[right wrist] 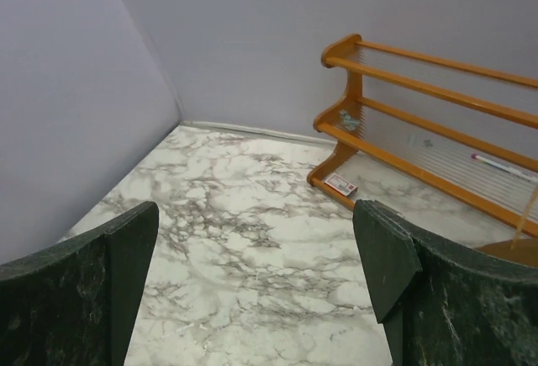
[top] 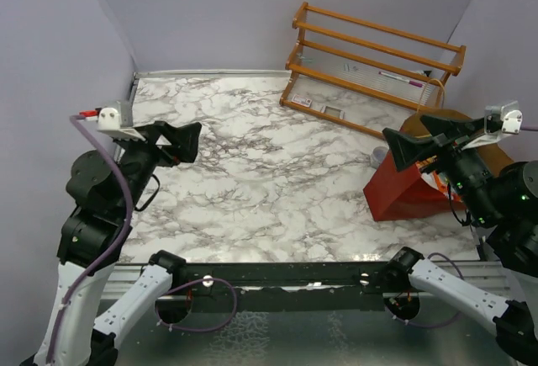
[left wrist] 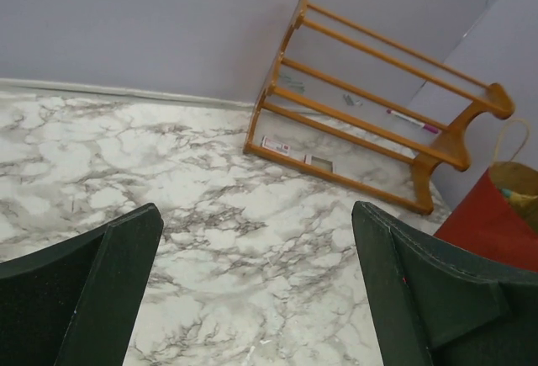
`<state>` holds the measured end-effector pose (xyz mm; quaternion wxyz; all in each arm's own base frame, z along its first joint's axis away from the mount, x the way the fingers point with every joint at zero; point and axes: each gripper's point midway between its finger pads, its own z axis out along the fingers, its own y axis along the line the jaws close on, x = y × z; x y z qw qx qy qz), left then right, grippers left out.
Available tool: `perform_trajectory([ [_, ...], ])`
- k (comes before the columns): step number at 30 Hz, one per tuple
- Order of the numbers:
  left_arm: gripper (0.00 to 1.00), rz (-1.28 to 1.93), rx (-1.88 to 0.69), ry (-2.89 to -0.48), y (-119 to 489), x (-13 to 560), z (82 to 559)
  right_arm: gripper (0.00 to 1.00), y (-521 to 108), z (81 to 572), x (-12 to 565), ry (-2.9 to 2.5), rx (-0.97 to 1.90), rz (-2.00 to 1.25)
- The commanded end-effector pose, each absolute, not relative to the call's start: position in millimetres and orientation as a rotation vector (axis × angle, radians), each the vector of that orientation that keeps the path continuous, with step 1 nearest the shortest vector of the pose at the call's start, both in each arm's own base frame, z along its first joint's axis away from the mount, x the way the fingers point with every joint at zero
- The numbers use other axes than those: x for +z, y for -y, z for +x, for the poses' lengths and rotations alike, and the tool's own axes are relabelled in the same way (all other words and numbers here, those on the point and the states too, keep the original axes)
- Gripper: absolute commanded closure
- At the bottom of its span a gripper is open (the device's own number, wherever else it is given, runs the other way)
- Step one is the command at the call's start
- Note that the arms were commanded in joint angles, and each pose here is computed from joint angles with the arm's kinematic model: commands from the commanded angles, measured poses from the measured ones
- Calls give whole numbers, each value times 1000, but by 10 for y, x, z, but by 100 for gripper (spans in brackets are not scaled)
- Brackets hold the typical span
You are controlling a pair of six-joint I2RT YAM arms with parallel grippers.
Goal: Take the snacks out of the paper bag
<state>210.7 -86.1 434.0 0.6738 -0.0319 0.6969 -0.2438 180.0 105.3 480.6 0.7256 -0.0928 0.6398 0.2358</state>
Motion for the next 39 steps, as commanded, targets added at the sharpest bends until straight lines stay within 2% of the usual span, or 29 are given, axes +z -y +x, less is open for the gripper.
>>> perform_trajectory([
  [1,1,-53,-467,-1488,820,4262,2326,1,-927,1929,4682,-1482,446,-138],
  [14,1,12,-342,-1494,891,3508,2803,1,-604,2264,4371,-1584,263,5],
  [28,1,51,-316,-1421,941,3470,2965,1,-70,2683,3904,-1661,-31,371],
  [39,1,39,-287,-1385,890,3528,2987,1,-110,3413,3681,-1705,-111,571],
])
